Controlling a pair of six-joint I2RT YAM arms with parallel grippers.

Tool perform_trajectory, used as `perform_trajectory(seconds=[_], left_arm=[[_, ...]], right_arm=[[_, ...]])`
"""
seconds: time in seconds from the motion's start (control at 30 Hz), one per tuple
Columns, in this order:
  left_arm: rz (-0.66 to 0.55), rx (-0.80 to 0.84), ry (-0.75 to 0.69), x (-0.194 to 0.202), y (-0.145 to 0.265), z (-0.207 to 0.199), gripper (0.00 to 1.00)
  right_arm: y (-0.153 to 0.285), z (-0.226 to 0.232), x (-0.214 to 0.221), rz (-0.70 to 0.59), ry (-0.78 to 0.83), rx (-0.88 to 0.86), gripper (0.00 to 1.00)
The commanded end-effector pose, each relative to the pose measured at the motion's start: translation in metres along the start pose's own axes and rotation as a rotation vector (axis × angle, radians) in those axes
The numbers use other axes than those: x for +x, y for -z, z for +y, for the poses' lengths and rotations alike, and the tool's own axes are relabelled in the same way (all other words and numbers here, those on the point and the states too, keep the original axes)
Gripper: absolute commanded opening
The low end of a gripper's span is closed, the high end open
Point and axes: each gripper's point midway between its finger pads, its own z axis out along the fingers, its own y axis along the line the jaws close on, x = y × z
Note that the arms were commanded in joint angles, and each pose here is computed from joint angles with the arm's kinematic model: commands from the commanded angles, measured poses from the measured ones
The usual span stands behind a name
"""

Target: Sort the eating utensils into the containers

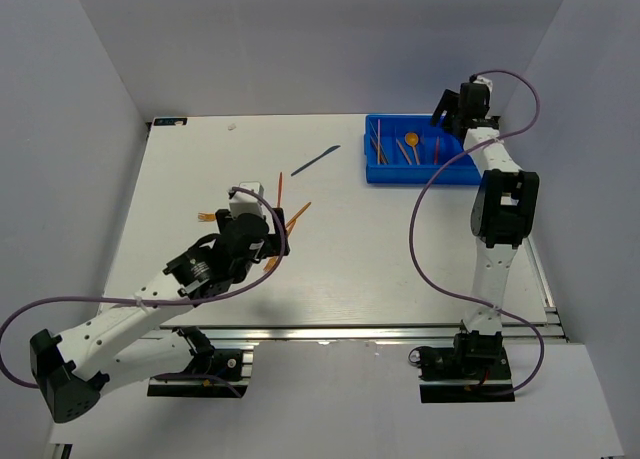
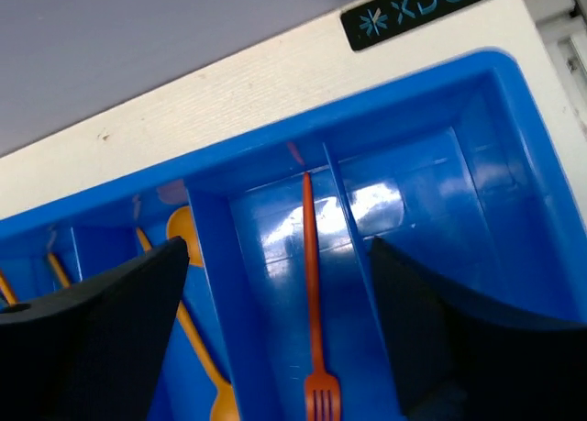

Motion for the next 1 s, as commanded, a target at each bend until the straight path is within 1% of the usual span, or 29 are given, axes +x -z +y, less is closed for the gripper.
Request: perform_trajectory(seconds=[0.0,0.03,0.1,0.17,0.2,0.23,0.27,0.3,0.33,0.37,0.4,0.43,0.47,0.5,0.53,0.57,0.6,0.63,0.7,0.73,0.8,0.87,0.97], left_arm=[[-0.016,0.008,0.034,-0.003,0.008,0.004,0.98],[-0.022,0.005,0.041,-0.004,0.009,0.006,0.98],[-0.020,-0.007,0.045,-0.003,0.008,0.008,0.98],[-0.017,-0.016,0.044,-0.003,0.004,0.006,0.98],[-0.021,-0.037,0.052,-0.004,0.001,0.007,0.98],[0.001,-0.057,0.037,0.002,-0.007,0.005,0.98],[0.011,-0.063,0.037,-0.001,-0.012,0.002,0.98],[0.046,-0.069,0.044,0.002,-0.021,0.003,0.98],[0.080,-0.076,0.046,0.006,-0.030,0.003,0.98],[0.139,-0.125,0.046,0.014,-0.051,0.017,0.98],[0.175,-0.100,0.057,0.016,-0.060,0.015,0.95],[0.234,-0.026,0.069,0.024,-0.067,0.004,0.93],[0.278,-0.036,0.043,0.034,-0.081,0.007,0.91],[0.289,-0.026,0.030,0.032,-0.087,0.002,0.88],[0.322,-0.011,0.015,0.037,-0.092,-0.003,0.83],[0.372,-0.022,-0.008,0.051,-0.103,-0.002,0.80],[0.380,-0.022,-0.009,0.051,-0.108,-0.005,0.76],[0.404,-0.005,-0.002,0.057,-0.112,-0.009,0.68],[0.444,0.004,0.011,0.069,-0.122,-0.012,0.65],[0.439,0.001,0.014,0.068,-0.125,-0.013,0.58],[0.433,-0.031,0.009,0.069,-0.130,-0.007,0.57],[0.433,-0.092,-0.020,0.071,-0.133,0.008,0.55],[0.458,-0.098,-0.019,0.083,-0.137,0.015,0.55]], right_arm=[[0.017,0.020,-0.042,-0.080,0.012,-0.051,0.88],[0.024,0.024,-0.057,-0.107,0.014,-0.057,0.89],[0.035,0.027,-0.067,-0.116,0.015,-0.061,0.89],[0.057,0.032,-0.092,-0.159,0.021,-0.067,0.89],[0.067,0.045,-0.088,-0.139,0.042,-0.075,0.89],[0.088,0.061,-0.098,-0.157,0.059,-0.095,0.89],[0.100,0.067,-0.097,-0.150,0.082,-0.097,0.89],[0.112,0.072,-0.088,-0.117,0.100,-0.097,0.89],[0.144,0.092,-0.094,-0.138,0.118,-0.137,0.89],[0.148,0.092,-0.062,-0.070,0.140,-0.140,0.89],[0.160,0.101,-0.049,-0.051,0.154,-0.186,0.89],[0.198,0.118,-0.051,-0.080,0.164,-0.256,0.89],[0.200,0.116,-0.003,0.018,0.179,-0.288,0.89],[0.211,0.119,0.014,0.042,0.169,-0.320,0.89],[0.242,0.135,0.011,-0.005,0.167,-0.394,0.89],[0.252,0.138,0.027,0.012,0.168,-0.426,0.89],[0.253,0.131,0.062,0.075,0.171,-0.430,0.89],[0.274,0.139,0.065,0.062,0.170,-0.484,0.89],[0.283,0.133,0.092,0.114,0.170,-0.503,0.89],[0.295,0.135,0.094,0.105,0.171,-0.524,0.89],[0.305,0.133,0.100,0.111,0.178,-0.537,0.89],[0.310,0.127,0.110,0.137,0.200,-0.528,0.89],[0.320,0.124,0.115,0.134,0.211,-0.539,0.88]])
